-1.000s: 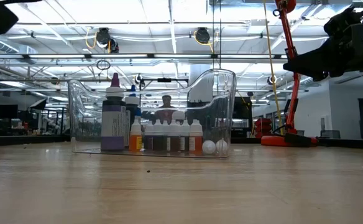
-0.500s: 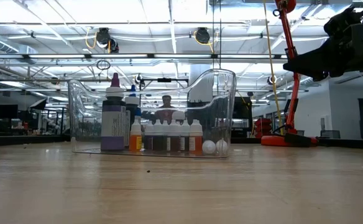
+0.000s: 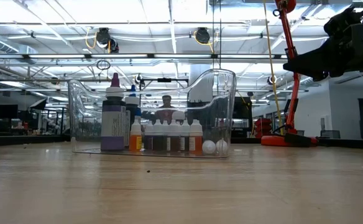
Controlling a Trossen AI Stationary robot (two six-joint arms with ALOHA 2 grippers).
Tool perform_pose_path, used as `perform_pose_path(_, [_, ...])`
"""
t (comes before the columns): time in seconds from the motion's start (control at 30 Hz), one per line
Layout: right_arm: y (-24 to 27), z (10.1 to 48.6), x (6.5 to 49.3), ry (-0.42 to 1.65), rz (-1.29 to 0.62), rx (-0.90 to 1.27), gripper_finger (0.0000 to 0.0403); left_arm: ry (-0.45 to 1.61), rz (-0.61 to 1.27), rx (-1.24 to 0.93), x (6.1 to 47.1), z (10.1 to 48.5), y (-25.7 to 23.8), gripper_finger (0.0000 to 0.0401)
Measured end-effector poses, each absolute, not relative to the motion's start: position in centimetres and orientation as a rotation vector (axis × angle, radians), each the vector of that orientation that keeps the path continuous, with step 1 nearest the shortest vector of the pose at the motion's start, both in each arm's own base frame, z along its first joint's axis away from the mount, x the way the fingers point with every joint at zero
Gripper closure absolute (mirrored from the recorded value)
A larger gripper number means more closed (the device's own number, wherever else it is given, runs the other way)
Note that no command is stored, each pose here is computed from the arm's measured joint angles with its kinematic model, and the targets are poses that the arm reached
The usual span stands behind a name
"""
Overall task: Pick & Place food coloring
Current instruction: Put the large black food coloring bottle into the transparent bin
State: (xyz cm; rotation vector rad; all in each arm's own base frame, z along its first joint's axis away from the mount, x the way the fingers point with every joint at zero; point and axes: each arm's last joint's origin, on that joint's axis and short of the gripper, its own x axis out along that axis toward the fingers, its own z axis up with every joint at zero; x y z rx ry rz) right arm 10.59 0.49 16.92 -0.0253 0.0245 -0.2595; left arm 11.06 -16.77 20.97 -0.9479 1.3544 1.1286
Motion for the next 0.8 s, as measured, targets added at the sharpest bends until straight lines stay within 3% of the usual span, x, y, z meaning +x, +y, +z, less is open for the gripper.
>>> perform_pose_path(0.47, [0.49, 16.92, 10.59, 0.024, -0.26, -0.025, 0.0273, 1.391, 1.058, -0.906, 11.14, 19.85, -16.57, 0.0138])
perform_pose_path(0.6, [0.49, 16.92, 10.59, 0.024, -0.259, -0.025, 0.0273, 1.424, 1.065, -0.903, 11.04, 19.86, -16.58, 0.0172])
perform_pose_path(0.8, [0.49, 16.92, 10.59, 0.024, -0.259, -0.025, 0.0273, 1.435, 1.046, -0.872, 11.0, 19.87, -16.5, 0.0254])
